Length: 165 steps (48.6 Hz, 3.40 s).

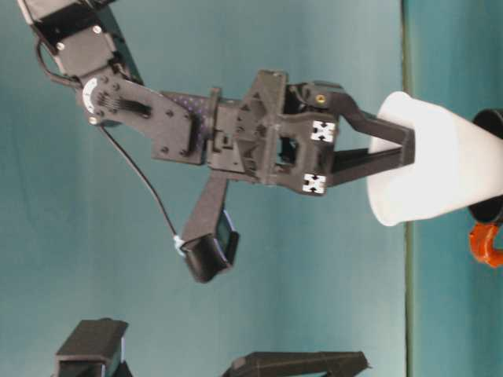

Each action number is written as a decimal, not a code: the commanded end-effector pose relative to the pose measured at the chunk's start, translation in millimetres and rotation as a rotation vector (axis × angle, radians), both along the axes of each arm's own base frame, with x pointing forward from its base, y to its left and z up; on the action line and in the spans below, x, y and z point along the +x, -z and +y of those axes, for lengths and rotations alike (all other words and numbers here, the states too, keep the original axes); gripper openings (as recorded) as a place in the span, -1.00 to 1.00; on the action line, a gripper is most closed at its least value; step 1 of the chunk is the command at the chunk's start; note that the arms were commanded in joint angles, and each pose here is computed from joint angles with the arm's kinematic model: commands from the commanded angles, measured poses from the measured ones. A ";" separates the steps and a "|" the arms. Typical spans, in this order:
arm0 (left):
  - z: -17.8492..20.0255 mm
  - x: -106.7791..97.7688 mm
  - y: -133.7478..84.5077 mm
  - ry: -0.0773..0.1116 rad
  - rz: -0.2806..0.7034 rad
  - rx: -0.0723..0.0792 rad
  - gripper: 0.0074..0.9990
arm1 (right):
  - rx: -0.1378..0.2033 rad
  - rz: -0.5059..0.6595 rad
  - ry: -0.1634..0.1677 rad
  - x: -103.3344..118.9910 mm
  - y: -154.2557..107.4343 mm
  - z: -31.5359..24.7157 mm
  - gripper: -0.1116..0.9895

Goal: Put the paper cup into the moved red handle cup holder.

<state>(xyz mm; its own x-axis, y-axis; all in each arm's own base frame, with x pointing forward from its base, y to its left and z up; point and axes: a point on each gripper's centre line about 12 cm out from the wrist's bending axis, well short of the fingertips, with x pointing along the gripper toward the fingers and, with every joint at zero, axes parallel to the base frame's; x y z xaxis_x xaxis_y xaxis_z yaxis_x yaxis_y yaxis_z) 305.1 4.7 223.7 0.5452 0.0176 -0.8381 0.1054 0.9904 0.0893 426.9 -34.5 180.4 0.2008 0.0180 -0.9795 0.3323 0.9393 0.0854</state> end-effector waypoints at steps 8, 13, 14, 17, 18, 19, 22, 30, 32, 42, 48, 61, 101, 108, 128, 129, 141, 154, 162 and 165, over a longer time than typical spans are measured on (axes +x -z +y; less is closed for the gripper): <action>0.2 1.5 -7.2 0.000 -0.032 0.002 0.81 | -0.003 -0.003 -0.013 3.1 2.1 1.0 -0.99; 0.2 3.3 -7.8 0.001 -0.054 0.002 0.81 | -0.004 0.000 -0.014 3.0 2.9 0.9 -0.99; -0.3 3.4 -7.6 0.002 -0.057 0.002 0.81 | -0.004 0.000 -0.014 3.0 2.9 0.9 -0.99; 0.1 4.3 -7.9 0.001 -0.067 0.002 0.81 | -0.004 0.000 -0.014 3.0 2.9 0.9 -0.99; -0.3 4.7 -7.7 0.002 -0.069 0.002 0.81 | -0.004 0.000 -0.014 3.0 2.9 0.9 -0.99; 0.1 4.4 -7.7 0.001 -0.071 0.002 0.81 | -0.004 0.000 -0.016 3.0 2.9 1.6 -0.99; -0.3 4.7 -8.0 0.003 -0.074 0.002 0.81 | -0.003 0.000 -0.016 3.1 2.9 2.2 -0.99; -0.4 4.3 -7.3 0.004 -0.071 0.003 0.81 | -0.004 -0.005 -0.015 3.6 2.7 2.2 -0.98; 0.1 4.2 -7.3 0.002 -0.071 0.003 0.81 | -0.004 -0.005 -0.015 3.6 2.7 2.2 -0.98; 0.1 4.1 -6.9 0.002 -0.071 0.003 0.81 | 0.000 -0.008 -0.026 4.5 2.2 7.2 -0.87; 0.1 4.1 -6.9 0.002 -0.071 0.003 0.81 | 0.002 -0.011 -0.032 5.6 0.9 11.9 -0.60; 0.1 4.1 -6.9 0.001 -0.071 0.002 0.81 | -0.002 -0.031 -0.029 6.9 -8.7 13.4 0.74; 0.0 -4.4 -7.8 0.000 -0.075 0.001 0.81 | -0.035 -0.169 -0.078 -23.4 -87.1 15.9 0.73; 0.0 -7.2 -10.2 -0.007 -0.085 -0.003 0.81 | -0.048 -0.206 -0.112 -35.7 -99.3 18.2 0.73; -1.4 -15.7 -19.0 -0.041 -0.118 -0.032 0.81 | -0.069 -0.341 -0.133 -69.1 -109.4 22.9 0.73; -1.9 -16.3 -19.4 -0.041 -0.119 -0.033 0.81 | -0.069 -0.350 -0.132 -71.0 -110.0 23.1 0.73; -1.9 -17.7 -21.5 -0.048 -0.127 -0.039 0.81 | -0.081 -0.457 -0.126 -95.3 -111.3 23.7 0.73; -2.3 -17.3 -23.0 -0.046 -0.131 -0.038 0.81 | -0.097 -0.601 -0.117 -118.3 -119.7 24.3 0.73; -2.8 -17.9 -23.3 -0.045 -0.133 -0.039 0.81 | -0.103 -0.648 -0.112 -129.8 -120.1 24.5 0.72; -2.8 -18.1 -23.8 -0.045 -0.134 -0.039 0.81 | -0.102 -0.645 -0.111 -133.0 -120.2 24.6 0.72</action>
